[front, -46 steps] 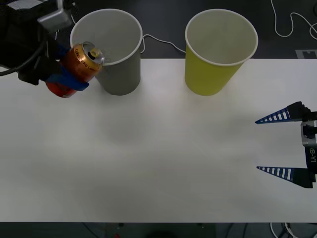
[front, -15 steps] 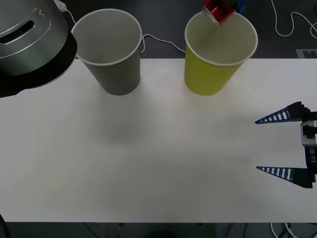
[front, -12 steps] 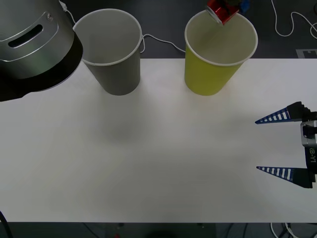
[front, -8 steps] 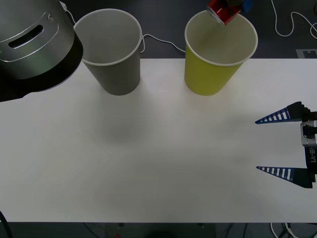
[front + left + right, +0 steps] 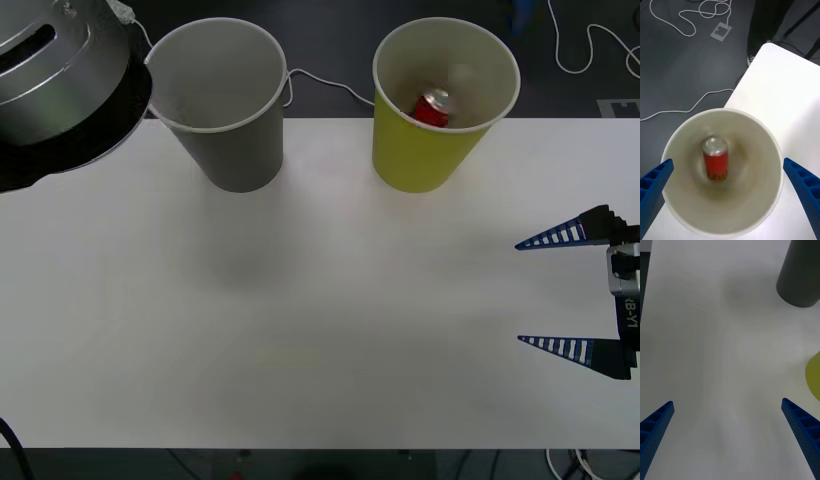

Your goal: Put the can into the green bin and the plastic bottle into the gray bin

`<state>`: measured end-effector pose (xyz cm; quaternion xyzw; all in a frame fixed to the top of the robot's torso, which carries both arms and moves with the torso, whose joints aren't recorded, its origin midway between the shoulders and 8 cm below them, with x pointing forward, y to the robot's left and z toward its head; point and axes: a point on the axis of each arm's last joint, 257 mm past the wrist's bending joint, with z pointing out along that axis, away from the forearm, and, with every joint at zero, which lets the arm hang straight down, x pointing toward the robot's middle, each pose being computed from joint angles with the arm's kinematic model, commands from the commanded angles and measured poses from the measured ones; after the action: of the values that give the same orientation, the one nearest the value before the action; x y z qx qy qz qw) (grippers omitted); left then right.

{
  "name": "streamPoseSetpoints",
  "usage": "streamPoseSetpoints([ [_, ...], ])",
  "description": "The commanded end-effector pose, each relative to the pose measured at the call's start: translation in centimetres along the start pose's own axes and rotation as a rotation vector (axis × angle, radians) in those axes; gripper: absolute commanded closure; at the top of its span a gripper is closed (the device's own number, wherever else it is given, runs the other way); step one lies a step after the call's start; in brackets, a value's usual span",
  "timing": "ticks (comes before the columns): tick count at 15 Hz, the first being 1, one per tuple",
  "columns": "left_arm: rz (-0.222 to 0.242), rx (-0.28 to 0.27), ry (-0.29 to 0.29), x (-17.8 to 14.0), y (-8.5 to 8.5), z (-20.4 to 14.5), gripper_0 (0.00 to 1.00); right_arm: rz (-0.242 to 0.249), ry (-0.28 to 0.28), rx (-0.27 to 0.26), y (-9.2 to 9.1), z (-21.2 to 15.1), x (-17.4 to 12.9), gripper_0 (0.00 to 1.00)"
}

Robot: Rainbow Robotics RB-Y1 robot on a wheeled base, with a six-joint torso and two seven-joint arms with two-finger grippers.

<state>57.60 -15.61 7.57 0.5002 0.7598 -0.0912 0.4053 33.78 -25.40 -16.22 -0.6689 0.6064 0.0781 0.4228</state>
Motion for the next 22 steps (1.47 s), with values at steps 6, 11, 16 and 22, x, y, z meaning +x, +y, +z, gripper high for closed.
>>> streamPoseSetpoints([
  [6,-0.034,0.150,0.041,5.6,5.5,-8.6,0.00,0.000,0.000,0.000,0.0,0.0,0.0,0.00],
  [11,0.053,0.151,0.019,12.1,8.9,-12.7,0.00,0.000,0.000,0.000,0.0,0.0,0.0,0.00],
  [16,0.070,0.158,0.016,18.6,9.6,-16.2,0.00,0.000,0.000,0.000,0.0,0.0,0.0,0.00],
  [22,0.133,0.168,0.020,25.5,9.3,-21.0,0.00,0.000,0.000,0.000,0.0,0.0,0.0,0.00],
])
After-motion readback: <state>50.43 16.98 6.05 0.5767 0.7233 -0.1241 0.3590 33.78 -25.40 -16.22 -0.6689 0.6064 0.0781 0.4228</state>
